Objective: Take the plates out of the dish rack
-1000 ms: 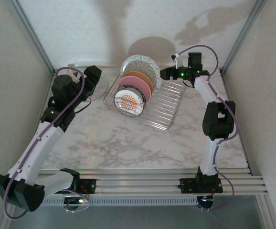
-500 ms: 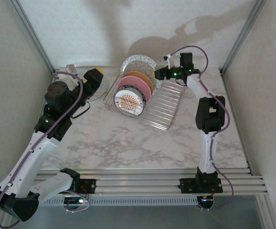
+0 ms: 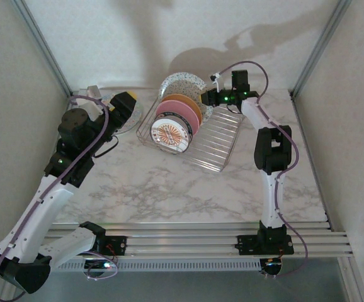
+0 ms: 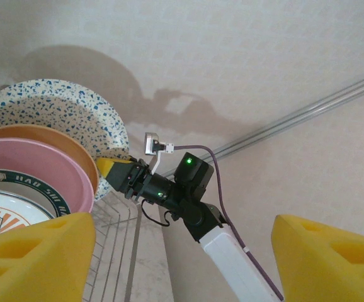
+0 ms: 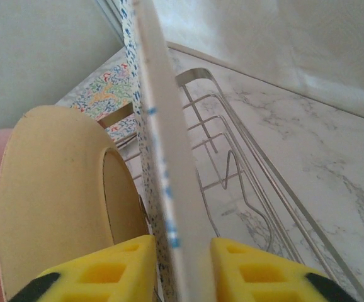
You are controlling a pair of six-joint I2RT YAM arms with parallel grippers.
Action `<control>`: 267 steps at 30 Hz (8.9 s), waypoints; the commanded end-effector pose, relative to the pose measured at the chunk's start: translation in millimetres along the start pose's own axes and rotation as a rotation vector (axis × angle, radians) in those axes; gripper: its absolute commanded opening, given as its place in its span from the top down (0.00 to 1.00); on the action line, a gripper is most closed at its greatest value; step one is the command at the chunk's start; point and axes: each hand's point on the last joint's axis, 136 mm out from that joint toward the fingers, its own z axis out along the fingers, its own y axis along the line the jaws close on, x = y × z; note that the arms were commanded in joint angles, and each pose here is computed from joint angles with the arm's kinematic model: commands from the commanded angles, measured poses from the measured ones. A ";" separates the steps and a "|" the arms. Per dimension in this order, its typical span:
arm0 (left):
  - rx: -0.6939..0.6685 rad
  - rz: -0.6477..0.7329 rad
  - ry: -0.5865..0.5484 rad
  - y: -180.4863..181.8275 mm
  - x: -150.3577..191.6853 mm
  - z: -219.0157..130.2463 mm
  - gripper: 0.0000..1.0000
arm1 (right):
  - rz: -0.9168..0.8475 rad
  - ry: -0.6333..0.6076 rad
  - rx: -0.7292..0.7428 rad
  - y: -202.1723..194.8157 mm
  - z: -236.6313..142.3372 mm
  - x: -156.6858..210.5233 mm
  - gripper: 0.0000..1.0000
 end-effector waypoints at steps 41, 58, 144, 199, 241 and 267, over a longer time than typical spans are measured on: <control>0.086 0.015 0.052 -19.7 15.1 13.2 0.26 | -0.271 -0.380 0.347 59.7 -166.3 -159.1 1.00; 0.151 -0.086 0.256 -25.1 68.9 112.7 0.24 | 0.488 -0.600 0.131 121.2 -225.9 -168.2 1.00; -0.406 -0.472 -0.248 333.7 -66.9 40.6 1.00 | -0.472 -0.367 0.148 327.1 -176.1 -79.0 0.21; -0.500 -0.512 -0.055 433.7 -47.8 102.0 0.75 | -0.417 -0.336 0.099 325.0 -153.7 -80.0 0.18; -0.754 -0.539 -0.019 436.9 -42.8 69.7 0.47 | -0.391 -0.326 0.091 326.7 -156.8 -76.1 0.18; -0.571 -0.384 -0.187 277.0 -118.4 77.1 0.35 | -0.240 -0.135 0.395 204.9 -161.1 -51.9 0.24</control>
